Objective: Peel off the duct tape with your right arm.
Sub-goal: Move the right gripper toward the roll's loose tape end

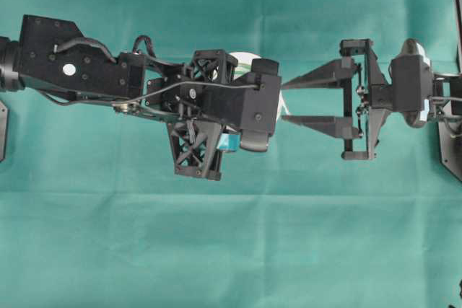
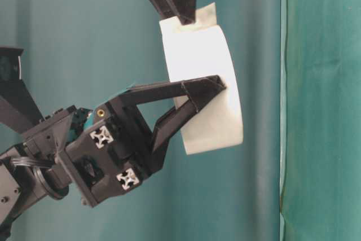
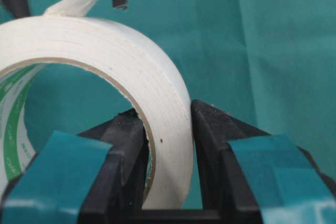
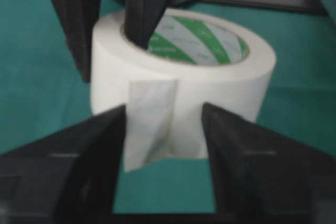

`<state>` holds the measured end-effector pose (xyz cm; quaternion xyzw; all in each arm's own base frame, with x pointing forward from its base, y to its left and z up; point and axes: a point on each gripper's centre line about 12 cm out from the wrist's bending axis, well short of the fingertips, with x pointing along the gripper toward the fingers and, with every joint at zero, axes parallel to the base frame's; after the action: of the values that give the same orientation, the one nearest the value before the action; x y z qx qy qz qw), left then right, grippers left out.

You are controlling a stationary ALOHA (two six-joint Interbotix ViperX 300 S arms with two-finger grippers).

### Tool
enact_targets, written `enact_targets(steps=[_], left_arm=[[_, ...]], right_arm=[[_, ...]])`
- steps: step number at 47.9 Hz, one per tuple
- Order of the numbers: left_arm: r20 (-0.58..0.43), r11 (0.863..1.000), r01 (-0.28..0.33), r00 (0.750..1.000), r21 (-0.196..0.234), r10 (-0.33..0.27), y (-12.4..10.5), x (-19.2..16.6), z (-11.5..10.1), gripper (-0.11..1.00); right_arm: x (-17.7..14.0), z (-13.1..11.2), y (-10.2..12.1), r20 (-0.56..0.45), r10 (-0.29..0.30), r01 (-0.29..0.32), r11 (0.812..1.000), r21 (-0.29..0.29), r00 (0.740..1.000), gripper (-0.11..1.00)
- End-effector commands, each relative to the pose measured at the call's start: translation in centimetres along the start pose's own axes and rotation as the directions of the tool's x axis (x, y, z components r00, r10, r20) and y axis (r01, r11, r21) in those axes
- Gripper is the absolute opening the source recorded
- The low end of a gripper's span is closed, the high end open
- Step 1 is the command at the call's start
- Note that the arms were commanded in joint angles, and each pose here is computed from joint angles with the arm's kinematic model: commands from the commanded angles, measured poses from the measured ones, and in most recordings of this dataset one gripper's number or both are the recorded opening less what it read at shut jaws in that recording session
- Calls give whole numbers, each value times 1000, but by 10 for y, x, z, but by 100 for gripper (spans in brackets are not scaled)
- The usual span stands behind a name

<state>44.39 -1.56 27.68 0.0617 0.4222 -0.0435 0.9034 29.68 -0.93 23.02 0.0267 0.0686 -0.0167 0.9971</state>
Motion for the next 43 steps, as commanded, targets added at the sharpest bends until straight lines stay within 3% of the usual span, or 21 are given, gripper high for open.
enact_targets(steps=[1, 31, 43], left_arm=[[58, 1000, -6, 998, 12, 5, -1, -14, 15, 22], [59, 1000, 4, 998, 23, -6, -8, -15, 16, 22], [58, 1000, 4, 998, 25, -6, -8, -14, 15, 22]], right_arm=[[1, 8, -1, 31, -4, 4, 1000, -1, 1000, 5], [-9, 7, -1, 39, -3, 3, 1000, -1, 999, -9], [-12, 6, -1, 40, -3, 3, 1000, -2, 999, -9]])
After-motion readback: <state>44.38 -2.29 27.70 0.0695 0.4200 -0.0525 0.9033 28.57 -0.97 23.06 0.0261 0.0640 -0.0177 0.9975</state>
